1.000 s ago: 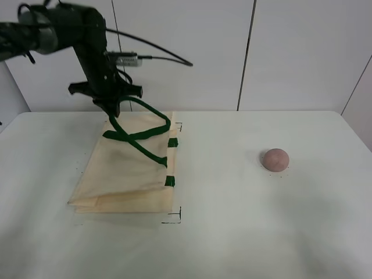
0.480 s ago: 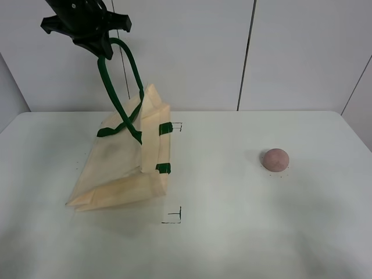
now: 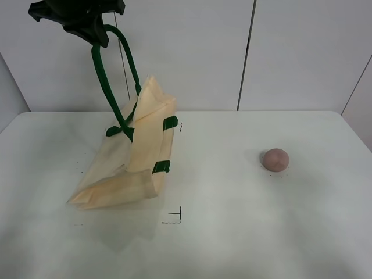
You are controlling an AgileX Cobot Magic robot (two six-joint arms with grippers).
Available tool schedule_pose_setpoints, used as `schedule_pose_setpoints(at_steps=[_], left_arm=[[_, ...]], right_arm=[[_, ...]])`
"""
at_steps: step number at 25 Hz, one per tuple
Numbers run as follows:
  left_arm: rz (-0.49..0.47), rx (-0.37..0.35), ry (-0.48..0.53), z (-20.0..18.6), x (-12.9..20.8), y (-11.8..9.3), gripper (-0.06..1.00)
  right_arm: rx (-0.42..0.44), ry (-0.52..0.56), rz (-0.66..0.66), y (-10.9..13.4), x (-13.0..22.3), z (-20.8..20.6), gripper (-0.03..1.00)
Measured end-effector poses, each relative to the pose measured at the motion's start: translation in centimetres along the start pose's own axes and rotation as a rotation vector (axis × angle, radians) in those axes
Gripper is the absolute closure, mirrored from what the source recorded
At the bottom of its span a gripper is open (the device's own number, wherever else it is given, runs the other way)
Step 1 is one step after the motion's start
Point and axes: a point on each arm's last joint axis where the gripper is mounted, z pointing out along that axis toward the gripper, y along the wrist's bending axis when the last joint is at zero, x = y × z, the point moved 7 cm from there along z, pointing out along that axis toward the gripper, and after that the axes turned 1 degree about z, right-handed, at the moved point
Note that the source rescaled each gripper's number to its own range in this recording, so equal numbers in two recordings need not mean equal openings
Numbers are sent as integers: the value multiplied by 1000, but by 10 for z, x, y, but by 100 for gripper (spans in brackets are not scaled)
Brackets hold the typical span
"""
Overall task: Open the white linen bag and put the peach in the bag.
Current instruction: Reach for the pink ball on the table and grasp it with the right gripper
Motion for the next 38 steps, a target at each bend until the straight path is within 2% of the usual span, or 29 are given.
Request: schedule_pose_setpoints(at_steps=[5, 10, 15, 18, 25, 38], left_arm=[[1, 1, -4, -2, 0, 0, 94], [1, 1, -4, -2, 0, 0, 94], [2, 2, -4, -2, 0, 0, 94], [1, 5, -4, -2, 0, -1, 94], [1, 5, -4, -2, 0, -1, 94], [2, 5, -4, -2, 0, -1, 94]], right_arm=[[-29, 167, 32, 7, -42, 63, -3], [-40, 393, 13, 11, -73, 158, -3], [-50, 599, 0, 12, -79, 244, -3], [-59, 659, -14, 15, -77, 278, -3], [-110, 664, -106, 49, -70, 312, -3], [-94, 703, -75, 49, -13, 379, -3]])
